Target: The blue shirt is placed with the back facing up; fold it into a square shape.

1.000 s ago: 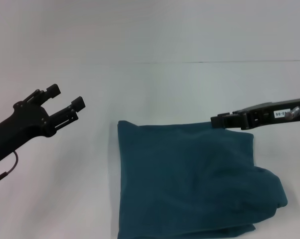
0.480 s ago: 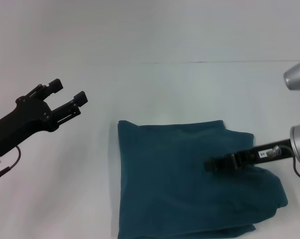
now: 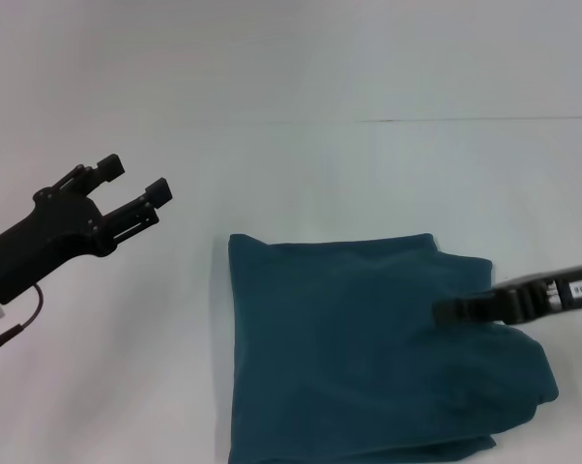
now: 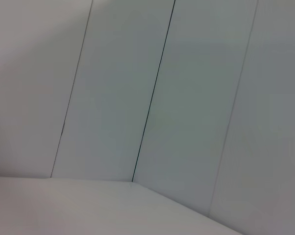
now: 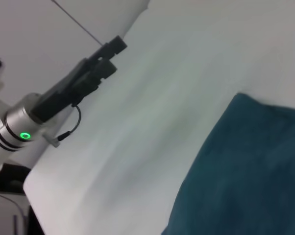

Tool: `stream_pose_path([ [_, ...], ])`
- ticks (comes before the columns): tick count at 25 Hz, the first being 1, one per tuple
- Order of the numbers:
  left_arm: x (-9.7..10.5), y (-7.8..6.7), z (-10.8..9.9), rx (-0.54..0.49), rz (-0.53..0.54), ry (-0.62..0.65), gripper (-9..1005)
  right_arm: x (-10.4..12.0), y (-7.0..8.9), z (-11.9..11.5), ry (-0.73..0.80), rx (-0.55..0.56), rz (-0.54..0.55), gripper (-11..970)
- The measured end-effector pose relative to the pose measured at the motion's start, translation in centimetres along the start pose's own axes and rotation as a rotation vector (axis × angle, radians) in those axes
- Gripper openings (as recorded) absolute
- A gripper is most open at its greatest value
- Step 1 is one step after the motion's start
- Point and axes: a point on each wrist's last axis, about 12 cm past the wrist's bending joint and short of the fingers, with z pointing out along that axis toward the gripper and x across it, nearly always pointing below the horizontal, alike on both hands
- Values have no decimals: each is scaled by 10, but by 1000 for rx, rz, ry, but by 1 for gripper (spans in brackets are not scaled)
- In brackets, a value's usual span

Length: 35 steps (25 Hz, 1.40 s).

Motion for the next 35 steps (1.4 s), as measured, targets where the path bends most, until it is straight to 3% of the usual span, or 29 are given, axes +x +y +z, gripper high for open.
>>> stream_pose_path([
  [6,2,0,-2,-3,-4,3,877,23,-16,3,32,2,95,43],
  [10,1,-1,1,7,2,7,877,34,-28,18,72,36,124,35],
  [15,0,-1,1,10,7,9,876,42,-39,37,118,59,145,35],
  [23,1,-1,-1,5,6,12,877,49,-51,46,165,121,172,36],
  [29,2,-1,-1,6,11,12,876,48,-51,50,182,131,171,36],
  [35,0,0,-1,6,15,6,876,34,-37,34,98,76,143,36],
])
